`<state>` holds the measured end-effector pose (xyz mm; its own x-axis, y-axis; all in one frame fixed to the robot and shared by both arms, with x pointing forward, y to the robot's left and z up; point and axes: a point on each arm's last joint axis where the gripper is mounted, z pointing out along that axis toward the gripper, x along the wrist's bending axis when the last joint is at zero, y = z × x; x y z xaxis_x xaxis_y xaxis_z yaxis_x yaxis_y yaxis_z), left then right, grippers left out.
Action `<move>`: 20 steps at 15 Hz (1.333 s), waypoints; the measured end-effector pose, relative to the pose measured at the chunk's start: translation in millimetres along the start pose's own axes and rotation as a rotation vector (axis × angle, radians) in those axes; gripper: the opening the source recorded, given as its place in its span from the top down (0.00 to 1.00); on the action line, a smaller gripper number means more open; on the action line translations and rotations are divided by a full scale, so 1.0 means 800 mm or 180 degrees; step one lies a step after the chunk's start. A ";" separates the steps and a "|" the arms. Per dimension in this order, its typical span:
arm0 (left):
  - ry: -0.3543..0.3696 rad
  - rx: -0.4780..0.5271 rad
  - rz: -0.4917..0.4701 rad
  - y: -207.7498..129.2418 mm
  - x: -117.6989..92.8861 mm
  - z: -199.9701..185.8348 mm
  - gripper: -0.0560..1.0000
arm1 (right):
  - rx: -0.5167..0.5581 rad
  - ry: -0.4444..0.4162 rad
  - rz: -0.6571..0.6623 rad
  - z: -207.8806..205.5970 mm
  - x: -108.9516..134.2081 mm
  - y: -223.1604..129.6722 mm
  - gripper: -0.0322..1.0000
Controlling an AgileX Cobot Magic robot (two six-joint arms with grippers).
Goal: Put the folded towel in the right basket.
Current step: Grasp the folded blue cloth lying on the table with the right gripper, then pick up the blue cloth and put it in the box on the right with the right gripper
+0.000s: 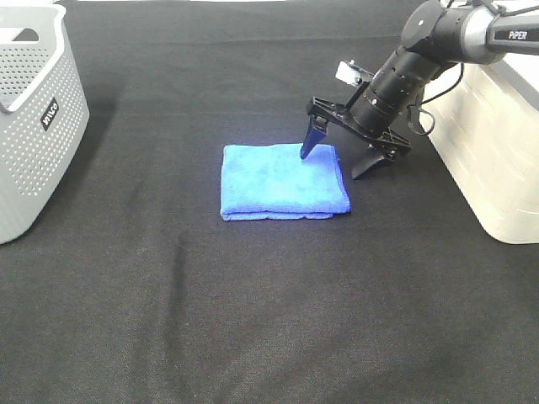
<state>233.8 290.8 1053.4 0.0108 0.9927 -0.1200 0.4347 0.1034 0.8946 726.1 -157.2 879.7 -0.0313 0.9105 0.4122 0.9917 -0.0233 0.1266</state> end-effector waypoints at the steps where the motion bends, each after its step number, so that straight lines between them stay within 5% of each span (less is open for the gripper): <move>1: 0.0000 0.0000 0.0000 0.000 0.000 0.000 0.03 | 0.0000 0.0011 0.0010 0.001 0.000 0.000 0.07; 4: 0.0000 0.0000 0.0000 0.000 0.000 0.000 0.03 | 0.0049 0.0029 0.0049 0.006 0.001 -0.001 0.09; 8: 0.0000 0.0000 0.0000 0.000 0.000 0.000 0.03 | 0.0227 0.0221 -0.0225 0.052 0.079 -0.034 0.15; 10: 0.0000 0.0000 0.0000 0.000 0.000 0.000 0.03 | 0.0268 0.0290 -0.0257 0.059 0.093 -0.041 0.19; 11: 0.0000 0.0000 0.0000 0.000 0.000 0.000 0.03 | 0.0298 0.0335 -0.0249 0.063 0.099 -0.045 0.25; 14: 0.0000 0.0000 0.0000 0.000 0.000 0.000 0.03 | 0.0335 0.0307 -0.0247 0.067 0.095 -0.046 0.73; 15: 0.0000 0.0000 0.0000 0.000 0.000 0.000 0.03 | 0.0341 0.0294 -0.0308 0.065 0.095 -0.046 0.75; 18: 0.0000 0.0000 0.0000 0.000 0.000 0.000 0.03 | 0.0339 0.0223 -0.0887 0.000 0.127 -0.032 0.75; 20: -0.0003 0.0000 -0.0002 0.000 0.000 0.000 0.03 | -0.0239 0.0215 -0.1235 -0.082 0.165 -0.007 0.75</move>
<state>233.8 290.7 1053.4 0.0113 0.9926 -0.1208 0.4347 0.1039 0.8946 708.5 -63.6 992.7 -0.4122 0.8286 0.3789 0.8928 0.2845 0.3491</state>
